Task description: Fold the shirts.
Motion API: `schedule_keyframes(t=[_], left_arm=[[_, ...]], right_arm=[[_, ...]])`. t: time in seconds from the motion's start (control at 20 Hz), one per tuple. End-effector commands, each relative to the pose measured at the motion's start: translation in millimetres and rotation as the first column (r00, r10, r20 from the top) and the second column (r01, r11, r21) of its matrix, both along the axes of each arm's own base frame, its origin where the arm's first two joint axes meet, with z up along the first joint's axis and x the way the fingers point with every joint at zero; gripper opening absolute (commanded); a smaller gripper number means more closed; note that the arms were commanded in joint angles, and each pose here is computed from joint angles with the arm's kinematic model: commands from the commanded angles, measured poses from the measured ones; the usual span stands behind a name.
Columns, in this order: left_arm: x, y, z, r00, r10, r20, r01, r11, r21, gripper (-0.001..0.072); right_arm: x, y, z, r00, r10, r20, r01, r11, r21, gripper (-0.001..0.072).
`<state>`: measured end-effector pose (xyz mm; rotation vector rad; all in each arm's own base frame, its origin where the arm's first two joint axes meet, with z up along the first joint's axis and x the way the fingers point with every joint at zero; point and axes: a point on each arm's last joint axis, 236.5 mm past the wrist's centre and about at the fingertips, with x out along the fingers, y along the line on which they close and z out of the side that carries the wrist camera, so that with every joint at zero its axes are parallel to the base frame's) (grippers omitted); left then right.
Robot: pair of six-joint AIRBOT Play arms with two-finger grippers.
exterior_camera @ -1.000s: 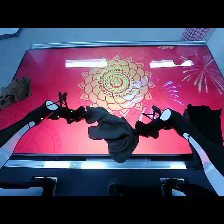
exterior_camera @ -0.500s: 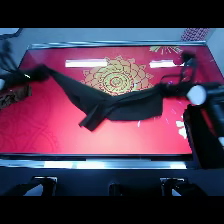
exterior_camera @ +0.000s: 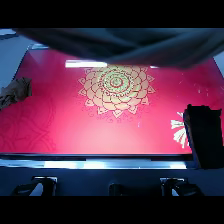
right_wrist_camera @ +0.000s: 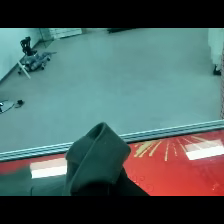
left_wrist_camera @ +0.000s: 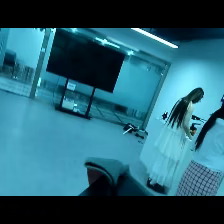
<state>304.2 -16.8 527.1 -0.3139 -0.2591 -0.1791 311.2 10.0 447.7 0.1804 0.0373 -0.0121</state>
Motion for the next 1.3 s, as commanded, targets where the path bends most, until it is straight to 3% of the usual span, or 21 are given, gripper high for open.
schedule_keyframes(t=[0.0,0.15,0.3,0.4,0.45,0.6,0.7,0.8,0.9,0.95,1.0,1.05,1.1,1.2,1.25], left_arm=[[-24.0,9.9,9.0,0.997,0.074,0.025,-0.075,0.996,0.056,0.0024],[2.9,14.7,-64.7,0.965,0.093,-0.246,-0.060,0.989,0.138,0.0024],[26.0,8.3,-211.1,0.798,0.024,-0.602,0.041,0.995,0.094,0.0024],[28.9,9.9,-308.7,0.679,-0.001,-0.734,0.041,0.999,0.037,0.0024],[29.7,11.6,-347.2,0.635,-0.007,-0.772,0.029,0.999,0.014,0.0024],[38.9,20.6,-432.1,0.541,-0.008,-0.841,-0.024,0.999,-0.025,0.0024],[50.5,20.7,-463.6,0.489,-0.040,-0.871,-0.046,0.996,-0.072,0.0025],[66.9,20.6,-487.3,0.459,-0.079,-0.885,-0.084,0.988,-0.131,0.0025],[75.7,18.8,-510.8,0.418,-0.116,-0.901,-0.115,0.977,-0.180,0.0026],[76.8,16.0,-520.9,0.394,-0.138,-0.909,-0.125,0.971,-0.202,0.0026],[76.7,13.8,-529.2,0.372,-0.156,-0.915,-0.132,0.967,-0.218,0.0026],[76.1,13.5,-533.1,0.361,-0.158,-0.919,-0.133,0.967,-0.219,0.0026],[76.2,13.6,-533.7,0.361,-0.156,-0.920,-0.126,0.969,-0.213,0.0026],[76.1,13.5,-533.5,0.366,-0.140,-0.920,-0.084,0.980,-0.182,0.0026],[75.9,13.3,-533.6,0.367,-0.133,-0.920,-0.064,0.984,-0.168,0.0026]], right_arm=[[-22.7,-15.7,-8.0,0.997,-0.051,-0.055,0.051,0.999,-0.012,0.0047],[-27.6,-24.1,-79.1,0.933,-0.096,-0.348,0.089,0.995,-0.038,0.0047],[-35.6,-10.5,-199.7,0.717,-0.069,-0.694,0.043,0.998,-0.055,0.0047],[-31.7,-1.9,-271.6,0.620,-0.051,-0.783,0.002,0.998,-0.063,0.0047],[-20.7,0.0,-295.6,0.619,-0.050,-0.783,-0.011,0.997,-0.072,0.0047],[55.5,14.4,-325.5,0.771,-0.014,-0.636,-0.042,0.996,-0.074,0.0047],[111.8,33.0,-337.1,0.837,0.034,-0.546,-0.024,0.999,0.026,0.0047],[160.1,49.6,-360.2,0.867,0.069,-0.494,0.044,0.976,0.213,0.0047],[184.5,58.8,-405.0,0.830,0.074,-0.553,0.206,0.880,0.427,0.0048],[186.7,63.6,-428.4,0.797,0.083,-0.599,0.277,0.831,0.483,0.0096],[182.3,69.9,-448.1,0.753,0.104,-0.649,0.334,0.790,0.514,0.0326],[175.5,76.0,-455.3,0.723,0.129,-0.679,0.344,0.785,0.515,0.0512],[166.8,80.2,-453.2,0.696,0.151,-0.702,0.297,0.829,0.473,0.0517],[139.3,81.0,-432.8,0.626,0.174,-0.760,0.080,0.955,0.285,0.0520],[118.2,78.8,-420.8,0.577,0.177,-0.797,-0.028,0.980,0.197,0.0532]])
